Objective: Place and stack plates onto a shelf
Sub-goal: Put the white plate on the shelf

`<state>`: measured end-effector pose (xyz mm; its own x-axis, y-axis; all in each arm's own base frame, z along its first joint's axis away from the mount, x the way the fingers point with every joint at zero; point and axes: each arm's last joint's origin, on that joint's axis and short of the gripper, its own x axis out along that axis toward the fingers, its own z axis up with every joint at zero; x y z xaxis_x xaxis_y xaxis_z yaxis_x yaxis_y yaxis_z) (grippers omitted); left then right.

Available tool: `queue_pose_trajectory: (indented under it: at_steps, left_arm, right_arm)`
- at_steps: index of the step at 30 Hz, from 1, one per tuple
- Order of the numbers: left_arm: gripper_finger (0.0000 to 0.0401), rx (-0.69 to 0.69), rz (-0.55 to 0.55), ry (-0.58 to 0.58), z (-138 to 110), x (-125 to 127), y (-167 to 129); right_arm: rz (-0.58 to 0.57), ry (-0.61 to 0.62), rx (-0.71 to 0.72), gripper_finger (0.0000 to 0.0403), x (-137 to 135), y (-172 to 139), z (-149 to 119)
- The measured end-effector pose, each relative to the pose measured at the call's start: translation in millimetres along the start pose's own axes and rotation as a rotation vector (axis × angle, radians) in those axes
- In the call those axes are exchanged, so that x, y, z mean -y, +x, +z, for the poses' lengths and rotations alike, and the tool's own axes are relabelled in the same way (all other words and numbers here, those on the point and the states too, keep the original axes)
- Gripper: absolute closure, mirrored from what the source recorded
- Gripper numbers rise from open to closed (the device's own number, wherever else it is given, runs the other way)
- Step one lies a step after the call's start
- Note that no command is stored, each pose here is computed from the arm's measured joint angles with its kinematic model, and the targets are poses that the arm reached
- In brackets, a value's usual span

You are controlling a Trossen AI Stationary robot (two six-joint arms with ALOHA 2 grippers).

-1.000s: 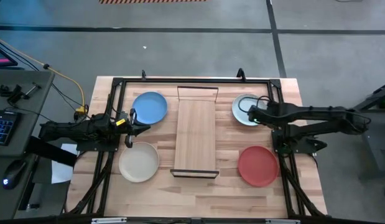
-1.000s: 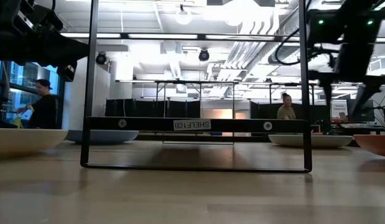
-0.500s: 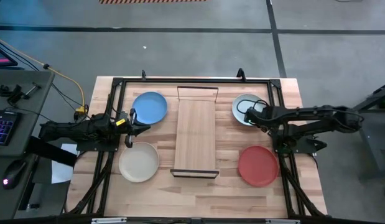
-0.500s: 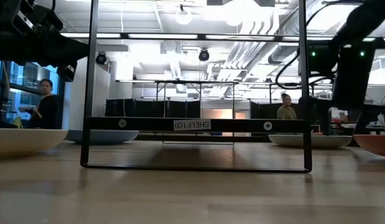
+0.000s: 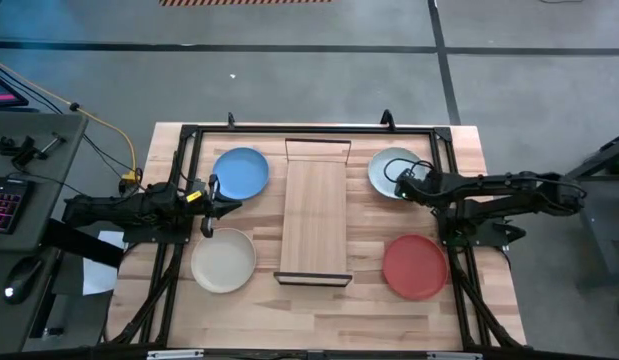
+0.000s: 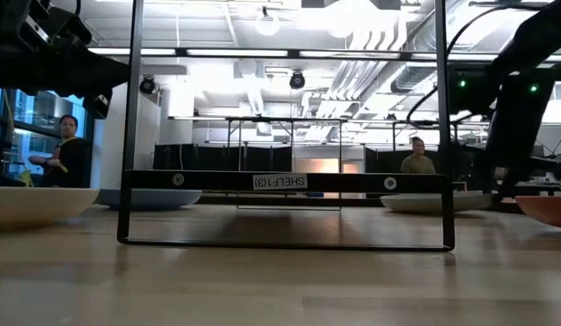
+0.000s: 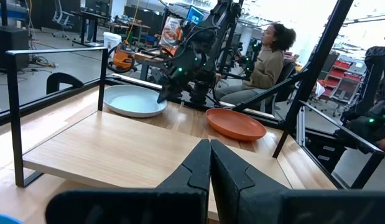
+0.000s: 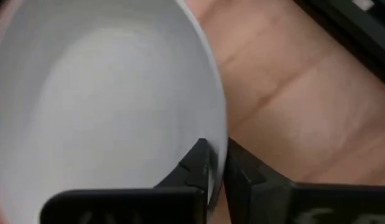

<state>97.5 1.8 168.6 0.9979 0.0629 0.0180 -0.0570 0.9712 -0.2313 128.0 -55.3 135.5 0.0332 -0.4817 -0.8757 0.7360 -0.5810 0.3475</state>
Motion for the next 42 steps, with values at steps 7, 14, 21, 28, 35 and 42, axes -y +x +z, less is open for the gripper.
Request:
queue_pose_trajectory:
  at_steps: [7, 14, 21, 28, 35, 42]
  left_arm:
    - [0.04, 0.0, 0.0, 0.0, 0.0, 0.0, 0.0]
    - [0.04, 0.0, 0.0, 0.0, 0.0, 0.0, 0.0]
    - [0.04, -0.001, 0.001, 0.0, -0.1, -0.1, 0.0]
    - [0.04, 0.0, 0.0, 0.0, 0.0, 0.0, 0.0]
    - [0.04, 0.0, 0.0, 0.0, -0.1, -0.1, 0.0]
    - [0.04, 0.0, 0.0, 0.0, 0.0, 0.0, 0.0]
  right_arm:
    - [0.153, -0.072, 0.02, 0.04, -2.1, -33.9, 19.2]
    - [0.271, -0.457, -0.029, 0.0402, -17.4, -109.5, 51.7]
    - [0.468, -0.739, -0.33, 0.0403, -42.4, -144.6, 40.4]
    - [0.607, -0.6, -0.323, 0.0403, -71.7, -112.9, -20.2]
    - [0.559, -0.502, -0.279, 0.0403, -91.3, -69.1, -62.4]
    - [0.602, -0.41, -0.299, 0.0403, -108.5, -45.1, -87.5]
